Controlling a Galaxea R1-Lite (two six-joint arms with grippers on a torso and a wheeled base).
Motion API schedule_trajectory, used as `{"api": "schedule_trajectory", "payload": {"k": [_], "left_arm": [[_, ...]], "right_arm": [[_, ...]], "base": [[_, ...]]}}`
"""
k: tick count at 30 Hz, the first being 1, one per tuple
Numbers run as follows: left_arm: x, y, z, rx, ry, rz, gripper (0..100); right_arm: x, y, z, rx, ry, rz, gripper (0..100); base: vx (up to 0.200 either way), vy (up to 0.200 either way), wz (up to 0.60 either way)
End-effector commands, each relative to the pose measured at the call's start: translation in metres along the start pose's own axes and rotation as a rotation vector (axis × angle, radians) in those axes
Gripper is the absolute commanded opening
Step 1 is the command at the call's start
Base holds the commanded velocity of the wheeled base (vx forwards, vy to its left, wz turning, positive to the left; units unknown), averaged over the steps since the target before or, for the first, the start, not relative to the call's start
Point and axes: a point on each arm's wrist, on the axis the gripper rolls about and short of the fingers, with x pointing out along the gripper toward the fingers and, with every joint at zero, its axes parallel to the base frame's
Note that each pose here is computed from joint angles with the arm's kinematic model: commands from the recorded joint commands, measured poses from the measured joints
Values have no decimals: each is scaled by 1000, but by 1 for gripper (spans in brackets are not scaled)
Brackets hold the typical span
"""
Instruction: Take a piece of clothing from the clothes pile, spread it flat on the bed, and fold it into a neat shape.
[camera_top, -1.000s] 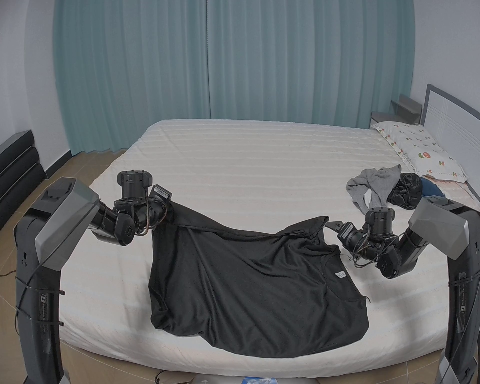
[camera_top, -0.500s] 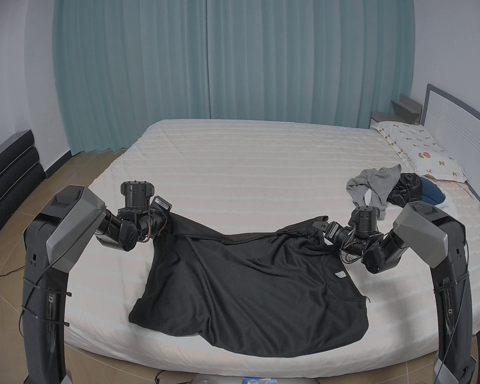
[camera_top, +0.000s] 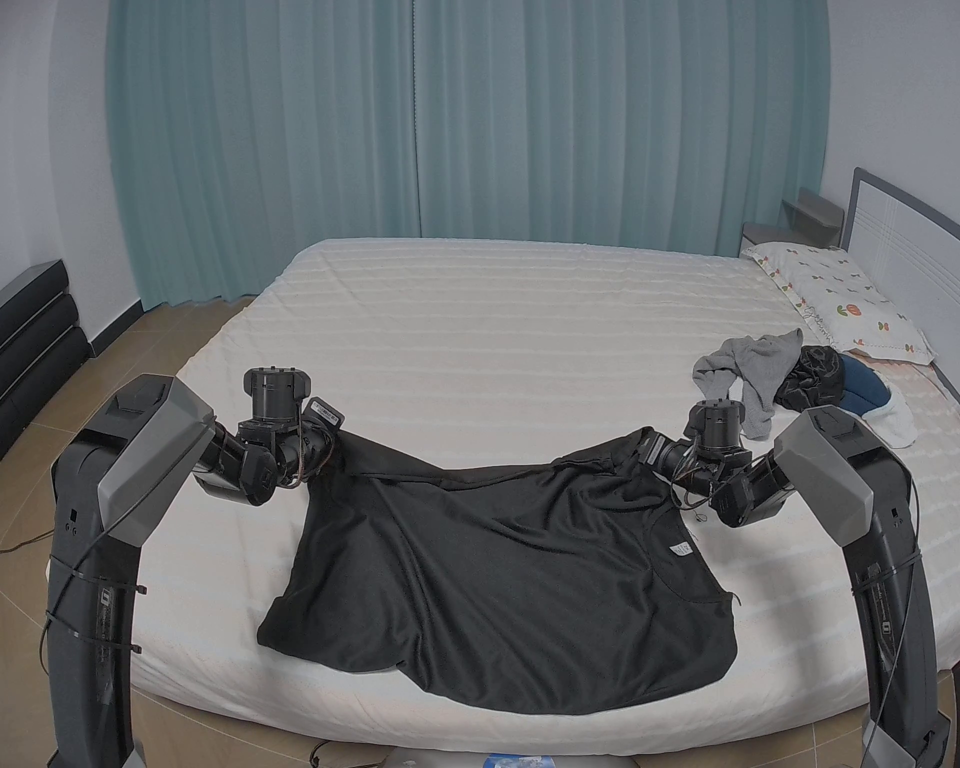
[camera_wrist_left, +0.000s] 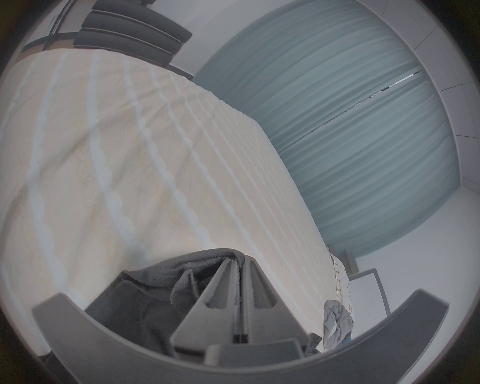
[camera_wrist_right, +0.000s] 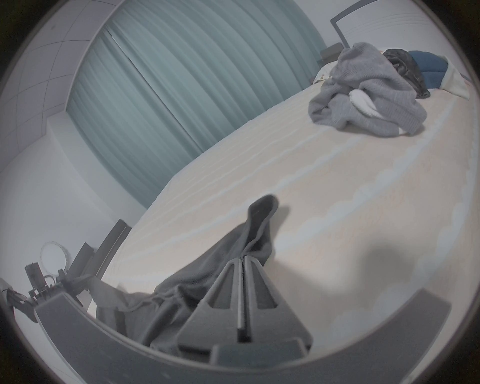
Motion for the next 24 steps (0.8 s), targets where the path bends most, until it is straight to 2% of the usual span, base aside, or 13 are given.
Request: {"api": "schedule_trajectory", "payload": {"k": [1,4,10,22,23,24], "left_arm": [[2,1,10,-7,-45,4,0],[3,1,21,-15,-78,-1,0],[9,10,28,-29,-94,7,0],[25,23,20,-31,-74,23,0],[25,24,20,-33,-72,27,0],[24,25,20,-33,-70,30,100]], "right_arm": [[-1,-12,21,10,-66,-15,0],[-3,-19,40,27,-125,-26,0],[-2,-26,46,55,-184,-17,0],[9,-30,23,45,-137,-23,0],[10,-30,21,45,-130,-24,100],[9,-29,21,45,-127,-22,100]], "base": [[0,0,0],[0,0,0],[0,0,0],[0,0,0],[0,0,0],[0,0,0]]}}
